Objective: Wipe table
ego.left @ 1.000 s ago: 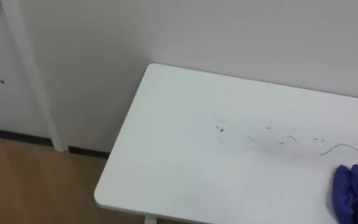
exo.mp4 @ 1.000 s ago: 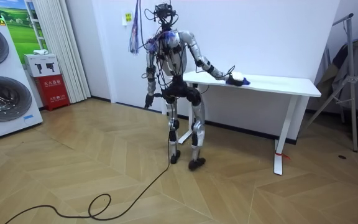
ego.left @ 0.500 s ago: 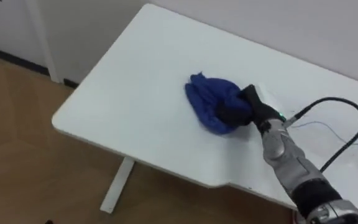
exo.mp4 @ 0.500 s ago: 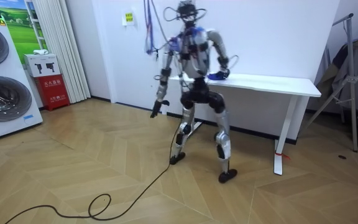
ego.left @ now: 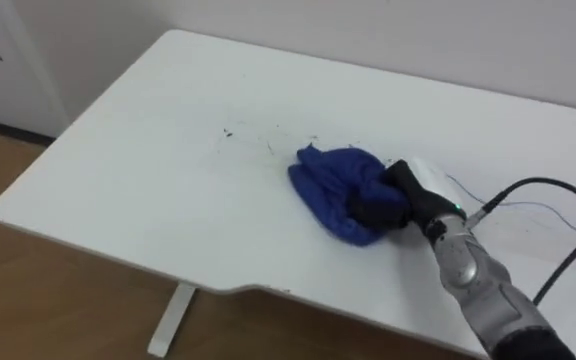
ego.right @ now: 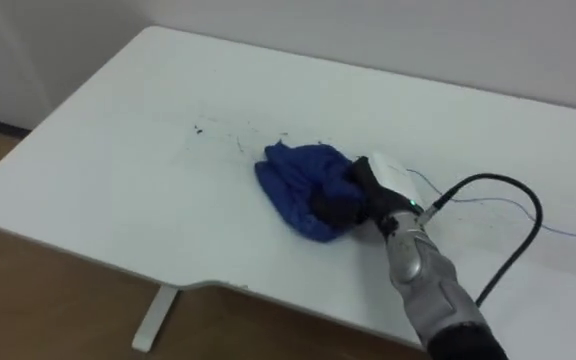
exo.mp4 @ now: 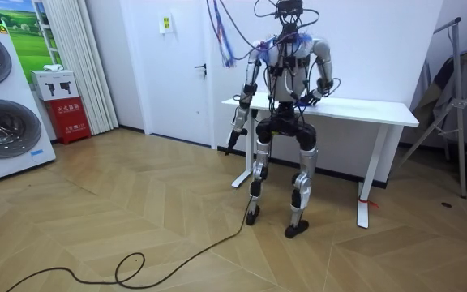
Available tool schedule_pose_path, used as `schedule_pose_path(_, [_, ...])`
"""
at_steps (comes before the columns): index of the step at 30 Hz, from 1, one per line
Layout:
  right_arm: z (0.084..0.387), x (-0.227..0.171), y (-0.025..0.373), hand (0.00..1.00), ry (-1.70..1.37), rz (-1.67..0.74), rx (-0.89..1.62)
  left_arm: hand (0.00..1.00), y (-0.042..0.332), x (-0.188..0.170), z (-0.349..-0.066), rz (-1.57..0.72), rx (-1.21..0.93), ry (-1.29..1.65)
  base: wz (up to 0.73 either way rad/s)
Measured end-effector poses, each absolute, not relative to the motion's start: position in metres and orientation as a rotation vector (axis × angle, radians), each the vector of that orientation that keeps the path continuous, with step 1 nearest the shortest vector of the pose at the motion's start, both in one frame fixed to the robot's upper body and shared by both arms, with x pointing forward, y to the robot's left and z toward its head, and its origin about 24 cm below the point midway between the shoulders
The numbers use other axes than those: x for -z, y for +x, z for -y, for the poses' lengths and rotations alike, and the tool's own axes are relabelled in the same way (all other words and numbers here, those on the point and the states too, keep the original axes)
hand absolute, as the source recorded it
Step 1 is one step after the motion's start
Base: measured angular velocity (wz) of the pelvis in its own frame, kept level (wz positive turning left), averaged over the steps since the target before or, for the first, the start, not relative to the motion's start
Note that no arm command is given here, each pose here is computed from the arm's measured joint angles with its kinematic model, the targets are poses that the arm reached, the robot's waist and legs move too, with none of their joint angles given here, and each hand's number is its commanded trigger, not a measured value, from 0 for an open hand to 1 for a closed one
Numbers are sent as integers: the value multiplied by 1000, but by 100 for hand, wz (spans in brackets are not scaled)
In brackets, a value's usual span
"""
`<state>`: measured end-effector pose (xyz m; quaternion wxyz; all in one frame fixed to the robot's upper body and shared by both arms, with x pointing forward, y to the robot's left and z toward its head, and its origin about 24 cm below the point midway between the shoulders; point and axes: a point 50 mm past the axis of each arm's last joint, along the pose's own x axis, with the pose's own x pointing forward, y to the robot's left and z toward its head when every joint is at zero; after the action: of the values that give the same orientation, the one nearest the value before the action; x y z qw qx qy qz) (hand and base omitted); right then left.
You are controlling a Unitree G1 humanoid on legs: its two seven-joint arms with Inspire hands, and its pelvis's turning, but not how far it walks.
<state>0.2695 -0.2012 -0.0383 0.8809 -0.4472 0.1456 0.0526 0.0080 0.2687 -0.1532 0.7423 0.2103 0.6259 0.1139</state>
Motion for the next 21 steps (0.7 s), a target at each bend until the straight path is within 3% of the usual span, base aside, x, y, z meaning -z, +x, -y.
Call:
schedule_pose_path(2, [219, 48, 254, 100, -908, -340, -16, 0, 0, 152, -272, -1391, -269, 467, 73])
schedule_pose_path(8, [318, 71, 153, 100, -856, -596, 441, 0, -36, 140, -297, -1449, -419, 526, 25])
schedule_pose_path(11, [335, 73, 133, 100, -839, -655, 531, 0, -48, 137, -300, -1475, -439, 536, 10])
schedule_pose_path(17, [320, 64, 178, 100, -851, -650, 485, 0, -18, 146, -282, -1407, -331, 563, -19])
schedule_pose_path(20, [265, 39, 250, 100, -898, -513, 255, 0, 1, 150, -274, -1373, -276, 559, -54])
schedule_pose_path(21, [233, 18, 285, 100, -969, -390, 122, 0, 12, 149, -275, -1349, -269, 559, -10])
